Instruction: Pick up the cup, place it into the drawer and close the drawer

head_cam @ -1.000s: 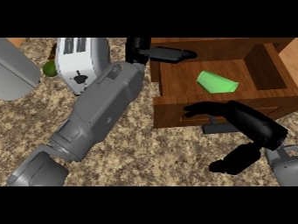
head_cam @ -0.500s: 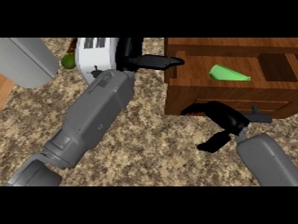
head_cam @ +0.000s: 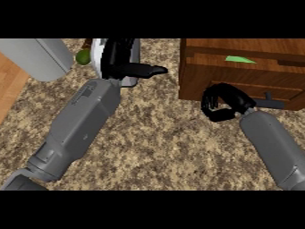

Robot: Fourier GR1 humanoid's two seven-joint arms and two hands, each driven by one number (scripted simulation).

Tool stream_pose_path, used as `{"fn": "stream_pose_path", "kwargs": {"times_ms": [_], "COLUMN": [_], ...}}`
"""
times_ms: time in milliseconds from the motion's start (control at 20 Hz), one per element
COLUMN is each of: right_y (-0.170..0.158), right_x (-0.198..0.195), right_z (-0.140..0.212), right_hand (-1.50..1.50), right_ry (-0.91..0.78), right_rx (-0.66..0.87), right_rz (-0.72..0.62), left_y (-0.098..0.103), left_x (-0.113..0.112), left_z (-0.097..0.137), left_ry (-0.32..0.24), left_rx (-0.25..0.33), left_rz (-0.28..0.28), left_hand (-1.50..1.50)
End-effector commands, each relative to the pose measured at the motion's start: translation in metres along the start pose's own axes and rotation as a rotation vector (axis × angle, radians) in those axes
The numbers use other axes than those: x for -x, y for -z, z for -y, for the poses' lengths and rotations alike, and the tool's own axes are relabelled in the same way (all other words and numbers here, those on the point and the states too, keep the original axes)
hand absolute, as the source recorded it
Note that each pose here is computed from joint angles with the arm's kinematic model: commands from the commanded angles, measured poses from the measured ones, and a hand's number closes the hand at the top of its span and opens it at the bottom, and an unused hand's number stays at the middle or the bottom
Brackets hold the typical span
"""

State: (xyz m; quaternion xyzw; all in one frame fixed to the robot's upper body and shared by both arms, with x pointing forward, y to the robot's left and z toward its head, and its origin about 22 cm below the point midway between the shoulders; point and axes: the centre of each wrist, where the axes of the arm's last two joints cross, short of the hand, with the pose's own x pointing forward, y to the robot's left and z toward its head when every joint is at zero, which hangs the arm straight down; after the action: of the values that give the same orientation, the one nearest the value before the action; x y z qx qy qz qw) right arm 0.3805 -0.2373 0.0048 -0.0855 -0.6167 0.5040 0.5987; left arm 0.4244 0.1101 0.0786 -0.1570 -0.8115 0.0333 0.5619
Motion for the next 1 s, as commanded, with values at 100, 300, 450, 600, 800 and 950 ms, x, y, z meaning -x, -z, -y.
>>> {"fn": "stream_pose_path", "kwargs": {"times_ms": [100,300,450,600,800,950], "right_y": [0.010,0.011,-0.001,-0.003,-0.007,-0.010], "right_x": [0.001,-0.007,-0.001,-0.002,-0.013,-0.014], "right_z": [0.063,0.096,0.116,0.122,0.143,0.147], "right_hand": [1.50,1.50,1.50,1.50,1.50,1.50], "right_ry": [0.057,0.069,0.094,0.100,0.123,0.120], "right_rx": [0.171,0.287,0.319,0.318,0.331,0.323], "right_rz": [0.014,-0.015,-0.020,-0.015,0.014,0.023], "left_y": [-0.007,-0.014,-0.019,-0.022,-0.019,-0.020], "left_x": [-0.005,-0.006,-0.004,-0.004,-0.011,-0.009], "left_z": [-0.016,-0.037,-0.041,-0.046,-0.052,-0.045], "left_ry": [-0.014,-0.007,0.011,-0.014,-0.016,-0.026], "left_rx": [0.013,0.029,0.037,0.059,0.058,0.088], "left_rz": [-0.006,-0.027,-0.018,-0.030,-0.023,-0.025], "left_hand": [-1.50,-1.50,-1.50,-1.50,-1.50,-1.50]}}
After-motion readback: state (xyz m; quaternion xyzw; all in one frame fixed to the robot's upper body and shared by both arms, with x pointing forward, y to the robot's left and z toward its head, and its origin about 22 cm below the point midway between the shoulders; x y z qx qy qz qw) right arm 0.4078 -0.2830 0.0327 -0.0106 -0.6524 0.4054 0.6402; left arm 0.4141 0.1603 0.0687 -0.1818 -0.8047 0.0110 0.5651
